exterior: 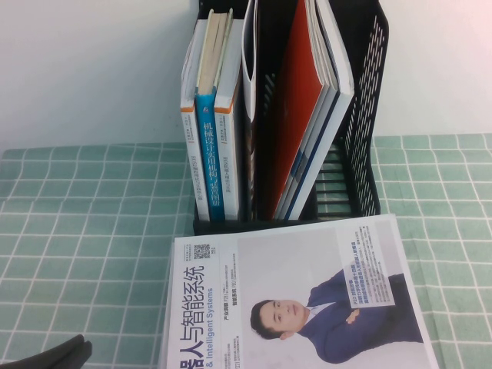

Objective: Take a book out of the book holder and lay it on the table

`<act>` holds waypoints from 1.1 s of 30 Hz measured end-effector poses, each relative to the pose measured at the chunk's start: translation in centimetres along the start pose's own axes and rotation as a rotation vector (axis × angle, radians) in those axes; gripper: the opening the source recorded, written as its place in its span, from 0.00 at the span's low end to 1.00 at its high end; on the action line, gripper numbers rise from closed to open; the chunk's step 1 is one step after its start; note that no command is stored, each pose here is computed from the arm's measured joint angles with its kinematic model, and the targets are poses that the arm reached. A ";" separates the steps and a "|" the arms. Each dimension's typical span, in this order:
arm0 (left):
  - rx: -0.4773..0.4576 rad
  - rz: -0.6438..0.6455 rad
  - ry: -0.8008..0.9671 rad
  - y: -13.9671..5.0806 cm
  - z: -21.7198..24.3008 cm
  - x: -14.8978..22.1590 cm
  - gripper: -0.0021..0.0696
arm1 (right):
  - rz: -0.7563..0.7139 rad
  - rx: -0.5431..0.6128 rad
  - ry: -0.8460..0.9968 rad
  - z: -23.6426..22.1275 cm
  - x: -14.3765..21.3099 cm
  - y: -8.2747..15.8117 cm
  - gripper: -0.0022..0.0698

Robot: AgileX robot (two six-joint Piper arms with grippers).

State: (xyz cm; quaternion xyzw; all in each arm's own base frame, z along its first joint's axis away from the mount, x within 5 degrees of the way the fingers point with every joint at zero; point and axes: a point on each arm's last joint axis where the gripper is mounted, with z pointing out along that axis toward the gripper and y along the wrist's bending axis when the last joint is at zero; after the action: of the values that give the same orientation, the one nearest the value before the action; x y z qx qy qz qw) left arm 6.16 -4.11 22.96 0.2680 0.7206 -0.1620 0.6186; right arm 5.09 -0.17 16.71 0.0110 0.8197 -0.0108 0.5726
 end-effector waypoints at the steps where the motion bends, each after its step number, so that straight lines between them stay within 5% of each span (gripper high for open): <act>1: 0.000 0.000 0.000 0.0 0.0 0.0 0.03 | -0.002 -0.006 0.000 0.0 0.0 0.0 0.03; 33: -0.045 -0.042 0.006 0.4 -0.2 0.2 0.03 | -0.104 -0.015 -0.001 0.0 0.0 0.1 0.03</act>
State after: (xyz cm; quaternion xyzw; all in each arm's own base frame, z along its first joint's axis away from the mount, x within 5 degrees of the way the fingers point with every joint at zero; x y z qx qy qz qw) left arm 6.20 -3.69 22.85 0.2395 0.7313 -0.1576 0.6189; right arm 5.10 -0.09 16.71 -0.0361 0.8190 -0.0344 0.5717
